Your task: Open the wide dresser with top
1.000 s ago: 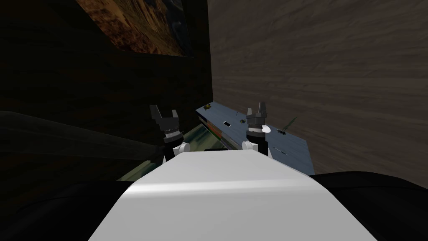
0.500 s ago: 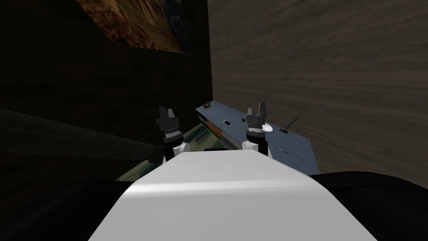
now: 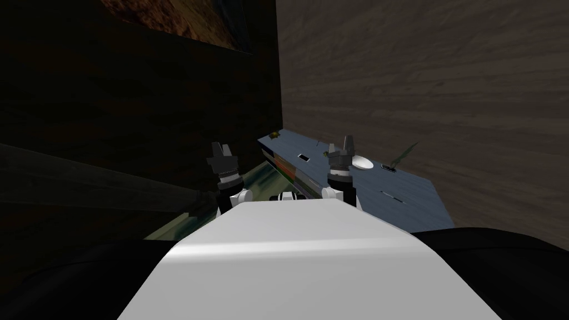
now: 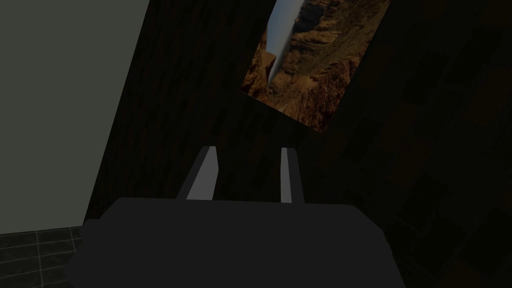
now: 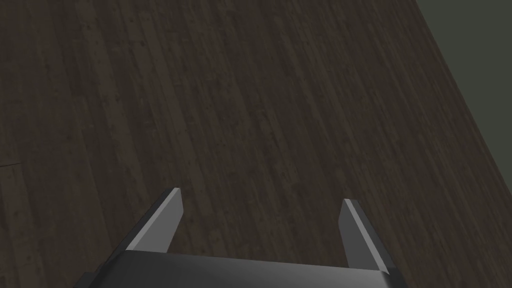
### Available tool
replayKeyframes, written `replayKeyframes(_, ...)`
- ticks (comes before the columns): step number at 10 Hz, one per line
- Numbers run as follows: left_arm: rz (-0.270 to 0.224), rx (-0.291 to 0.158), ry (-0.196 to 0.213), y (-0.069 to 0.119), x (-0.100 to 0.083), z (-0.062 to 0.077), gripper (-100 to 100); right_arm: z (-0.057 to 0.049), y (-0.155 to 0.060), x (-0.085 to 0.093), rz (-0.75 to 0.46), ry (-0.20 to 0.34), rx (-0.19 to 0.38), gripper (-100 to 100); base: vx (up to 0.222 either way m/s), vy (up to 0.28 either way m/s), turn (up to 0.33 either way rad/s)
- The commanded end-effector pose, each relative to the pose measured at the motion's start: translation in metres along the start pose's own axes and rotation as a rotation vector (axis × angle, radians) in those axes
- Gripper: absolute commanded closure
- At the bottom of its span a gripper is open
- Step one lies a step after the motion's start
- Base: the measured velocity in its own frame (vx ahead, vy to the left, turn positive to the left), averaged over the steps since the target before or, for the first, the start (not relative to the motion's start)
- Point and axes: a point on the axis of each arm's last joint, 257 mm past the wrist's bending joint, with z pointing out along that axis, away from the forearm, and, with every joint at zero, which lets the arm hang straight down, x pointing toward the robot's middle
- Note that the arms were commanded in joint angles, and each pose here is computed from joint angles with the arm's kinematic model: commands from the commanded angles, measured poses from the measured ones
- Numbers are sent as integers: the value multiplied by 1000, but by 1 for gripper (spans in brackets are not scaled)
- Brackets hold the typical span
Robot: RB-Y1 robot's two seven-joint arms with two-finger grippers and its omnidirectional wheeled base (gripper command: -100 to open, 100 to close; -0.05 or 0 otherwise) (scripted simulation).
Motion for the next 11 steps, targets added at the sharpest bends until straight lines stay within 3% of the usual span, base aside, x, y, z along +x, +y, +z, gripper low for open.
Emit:
replayKeyframes(1, 0, -1, 0, 0, 0, 0, 0, -4, -21, 14, -38, 71, 54, -100, 24, 36, 6)
replayKeyframes(4, 0, -1, 0, 0, 0, 0, 0, -16, -67, 35, -106, 164, 173, -100, 50, 63, 8)
replayKeyframes(7, 0, -1, 0, 0, 0, 0, 0, -39, -129, 56, -194, 256, 330, -100, 91, 98, 12)
replayKeyframes(8, 0, -1, 0, 0, 0, 0, 0, -40, -130, 56, -195, 256, 336, -100, 69, 93, 4)
replayKeyframes(10, 0, -1, 0, 0, 0, 0, 0, -61, -171, 70, -258, 317, 439, -100, 68, 97, 10)
replayKeyframes(11, 0, -1, 0, 0, 0, 0, 0, -64, -177, 68, -267, 318, 461, -100, 63, 74, 6)
